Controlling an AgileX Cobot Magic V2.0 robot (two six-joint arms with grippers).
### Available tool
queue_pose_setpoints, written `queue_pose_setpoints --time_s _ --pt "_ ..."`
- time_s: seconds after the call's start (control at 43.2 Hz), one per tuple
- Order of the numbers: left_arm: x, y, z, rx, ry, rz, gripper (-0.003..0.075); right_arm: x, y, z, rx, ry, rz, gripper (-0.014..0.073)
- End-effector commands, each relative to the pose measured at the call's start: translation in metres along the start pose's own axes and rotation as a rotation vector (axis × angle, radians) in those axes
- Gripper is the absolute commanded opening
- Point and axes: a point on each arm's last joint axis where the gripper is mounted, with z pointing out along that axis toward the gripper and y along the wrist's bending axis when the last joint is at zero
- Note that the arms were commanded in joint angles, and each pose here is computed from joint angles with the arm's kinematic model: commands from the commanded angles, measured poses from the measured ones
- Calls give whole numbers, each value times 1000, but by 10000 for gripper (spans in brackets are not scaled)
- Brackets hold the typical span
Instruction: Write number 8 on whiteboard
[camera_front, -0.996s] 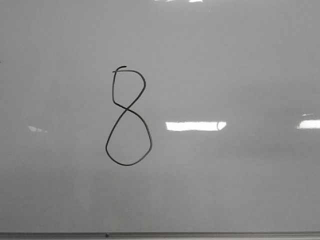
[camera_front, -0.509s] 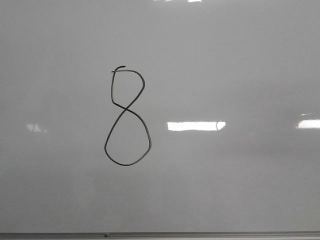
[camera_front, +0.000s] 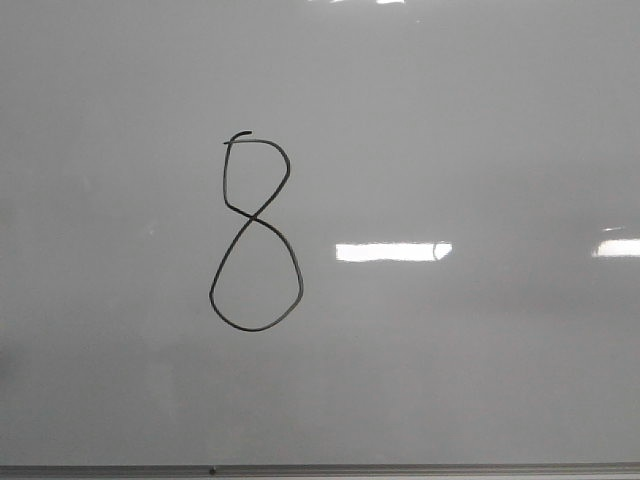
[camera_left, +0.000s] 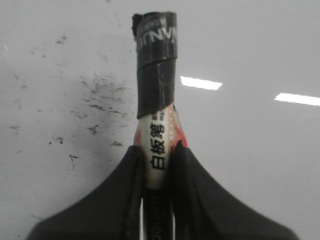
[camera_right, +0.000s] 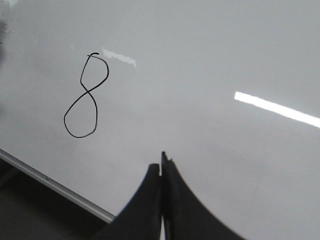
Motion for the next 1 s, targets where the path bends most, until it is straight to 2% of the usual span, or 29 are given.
queue_pose_setpoints --time_s 0.0,0.44,0.764,0.972 --pt "-14 -2 15 40 -113 -10 -19 -13 -3 -2 32 -85 8 -68" --pt "-12 1 36 14 -37 76 -18 -13 -3 -2 32 -85 8 -68" --pt "-6 4 44 1 2 77 -17 -13 -3 -2 32 -85 8 -68" --pt "-5 4 46 6 -17 74 -16 -13 -3 -2 32 -85 8 -68"
